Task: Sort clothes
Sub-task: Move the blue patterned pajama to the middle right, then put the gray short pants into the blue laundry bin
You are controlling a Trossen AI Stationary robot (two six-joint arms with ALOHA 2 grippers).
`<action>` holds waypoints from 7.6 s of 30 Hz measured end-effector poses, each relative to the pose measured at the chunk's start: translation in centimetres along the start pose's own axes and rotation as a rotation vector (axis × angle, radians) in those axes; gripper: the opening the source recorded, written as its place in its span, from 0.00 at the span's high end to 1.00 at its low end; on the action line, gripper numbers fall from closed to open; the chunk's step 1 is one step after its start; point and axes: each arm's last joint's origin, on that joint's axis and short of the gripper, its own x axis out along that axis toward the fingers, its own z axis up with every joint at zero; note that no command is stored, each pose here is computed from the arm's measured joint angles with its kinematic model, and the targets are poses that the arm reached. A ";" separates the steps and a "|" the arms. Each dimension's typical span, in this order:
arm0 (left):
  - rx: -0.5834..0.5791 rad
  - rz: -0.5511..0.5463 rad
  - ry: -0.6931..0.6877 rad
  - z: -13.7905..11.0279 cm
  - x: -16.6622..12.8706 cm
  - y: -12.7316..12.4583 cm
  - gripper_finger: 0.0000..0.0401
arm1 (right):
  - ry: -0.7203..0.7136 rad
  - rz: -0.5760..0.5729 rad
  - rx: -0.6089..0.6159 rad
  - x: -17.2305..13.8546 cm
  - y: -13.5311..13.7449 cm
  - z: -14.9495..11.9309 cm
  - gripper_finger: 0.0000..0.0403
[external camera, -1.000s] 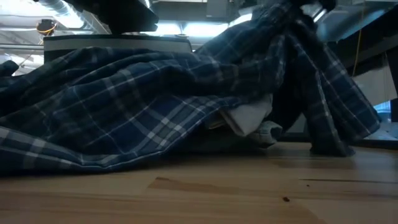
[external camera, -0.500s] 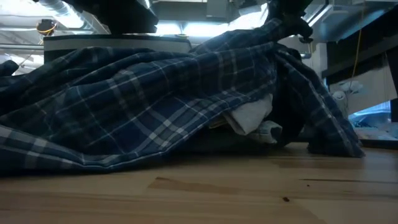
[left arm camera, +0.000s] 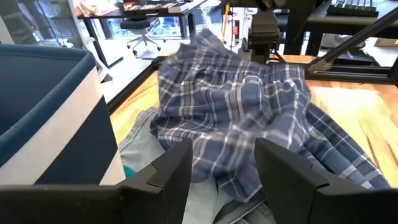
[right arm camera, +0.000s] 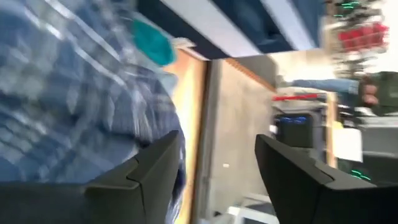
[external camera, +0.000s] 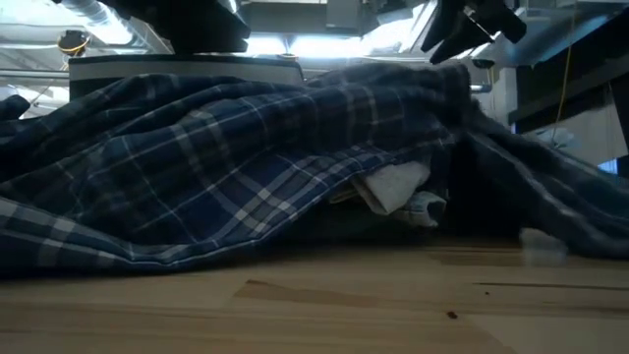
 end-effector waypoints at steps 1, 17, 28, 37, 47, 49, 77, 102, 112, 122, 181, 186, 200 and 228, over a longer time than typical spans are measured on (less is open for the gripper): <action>0.000 0.000 0.000 0.0 0.0 0.0 0.58 | -0.003 0.022 0.000 0.0 0.1 0.0 0.42; 0.007 0.001 0.017 -0.2 0.0 0.0 0.58 | -0.288 0.423 -0.088 -2.6 7.4 3.5 0.37; 0.017 0.001 0.012 -0.1 0.0 0.0 0.58 | -0.232 0.566 -0.310 0.6 17.5 5.4 0.37; 0.016 0.001 0.011 -0.1 0.0 0.0 0.58 | -0.201 0.567 -0.463 4.6 21.8 6.4 0.37; 0.035 0.003 -0.009 0.1 0.0 0.1 0.58 | -0.167 0.185 -0.561 5.9 15.3 9.4 0.37; 0.035 0.005 -0.007 0.1 0.0 0.1 0.58 | -0.136 0.129 -0.540 6.6 13.8 9.7 0.37; 0.032 0.006 -0.004 0.1 0.1 0.1 0.58 | -0.128 0.397 -0.484 5.1 18.9 7.1 0.37; 0.019 0.006 -0.004 0.1 0.1 0.1 0.58 | -0.314 0.585 -0.360 1.5 20.5 7.1 0.37; 0.052 0.006 -0.007 0.1 0.1 0.1 0.58 | -0.339 0.442 -0.347 5.3 20.4 5.6 0.37; 0.020 0.006 -0.004 0.1 0.1 0.1 0.58 | -0.377 0.187 -0.412 8.1 16.3 7.0 0.37; 0.025 0.014 -0.005 0.1 0.1 0.3 0.58 | -0.206 0.352 -0.397 10.5 16.9 6.4 0.75; 0.028 0.013 -0.001 0.0 0.1 0.3 0.58 | -0.218 0.356 -0.424 9.2 16.6 6.3 0.95; 0.021 0.013 -0.001 0.0 0.1 0.3 0.58 | -0.365 0.468 -0.393 -1.6 13.1 6.8 0.94; 0.027 0.014 -0.002 0.0 0.1 0.3 0.58 | -0.464 -0.319 -0.338 -2.3 -8.6 10.2 0.95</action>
